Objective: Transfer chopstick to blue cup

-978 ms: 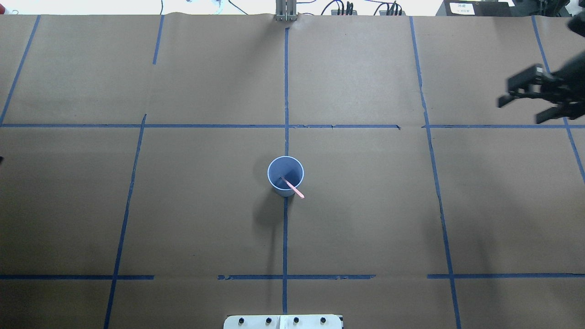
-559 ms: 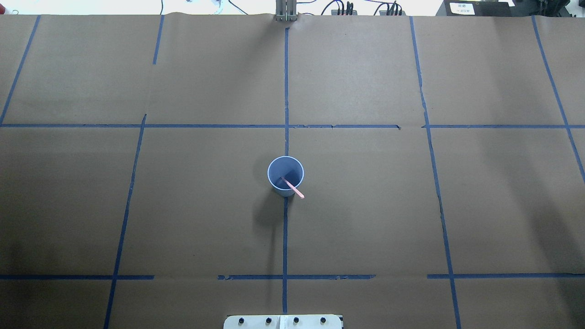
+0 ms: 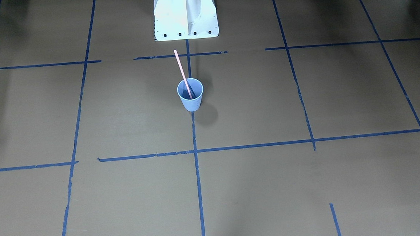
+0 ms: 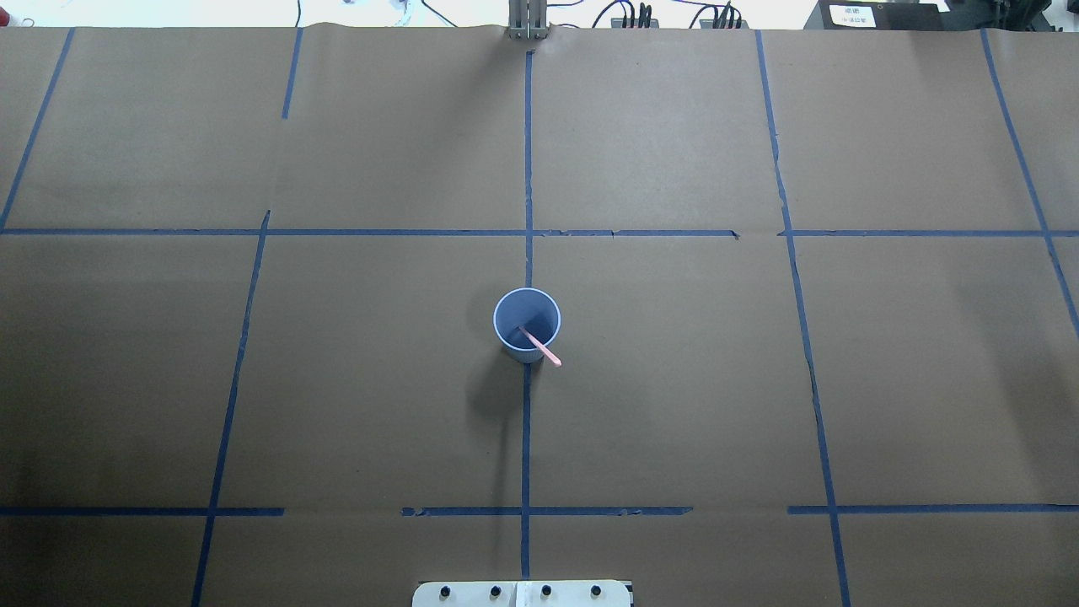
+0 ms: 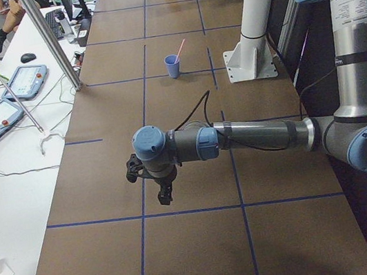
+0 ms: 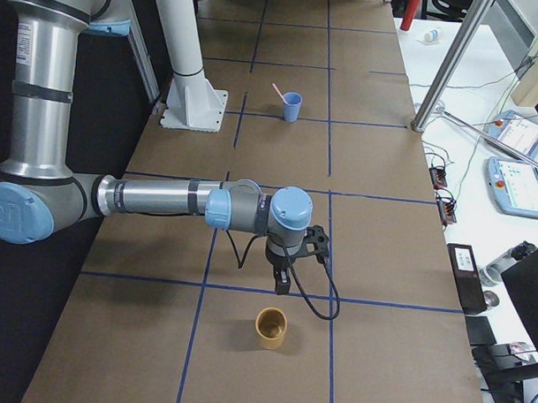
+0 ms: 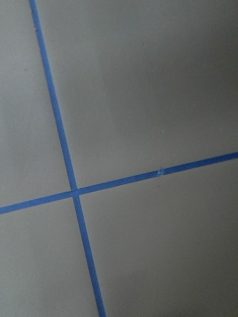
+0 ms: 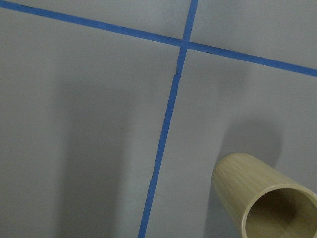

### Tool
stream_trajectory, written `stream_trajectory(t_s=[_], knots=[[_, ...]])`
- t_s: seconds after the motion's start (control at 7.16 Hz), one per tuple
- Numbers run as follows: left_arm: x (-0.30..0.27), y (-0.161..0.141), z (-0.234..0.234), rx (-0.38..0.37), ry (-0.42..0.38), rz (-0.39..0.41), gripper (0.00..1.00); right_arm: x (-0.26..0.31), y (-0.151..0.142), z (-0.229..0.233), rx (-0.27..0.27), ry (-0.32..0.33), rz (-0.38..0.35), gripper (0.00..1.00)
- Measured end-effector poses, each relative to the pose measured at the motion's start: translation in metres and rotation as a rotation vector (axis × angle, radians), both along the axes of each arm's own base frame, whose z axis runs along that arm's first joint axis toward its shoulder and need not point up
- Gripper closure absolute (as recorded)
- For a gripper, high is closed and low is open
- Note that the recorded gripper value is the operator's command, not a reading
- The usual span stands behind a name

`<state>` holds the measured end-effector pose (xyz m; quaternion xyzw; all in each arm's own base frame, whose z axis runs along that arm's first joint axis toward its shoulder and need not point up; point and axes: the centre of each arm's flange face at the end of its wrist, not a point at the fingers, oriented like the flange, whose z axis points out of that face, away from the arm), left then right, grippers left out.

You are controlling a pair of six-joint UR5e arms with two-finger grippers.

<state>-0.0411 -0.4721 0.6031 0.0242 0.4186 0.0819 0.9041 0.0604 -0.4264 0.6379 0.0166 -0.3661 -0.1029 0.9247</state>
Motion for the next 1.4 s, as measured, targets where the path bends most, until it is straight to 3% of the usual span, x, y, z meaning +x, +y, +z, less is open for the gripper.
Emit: stream_trajectory(t_s=[1.4], knots=[[-0.003,0.025,0.025,-0.056,-0.036,-0.014,0.0,-0.004,0.0,-0.007,-0.019,-0.045,0.031,0.0]])
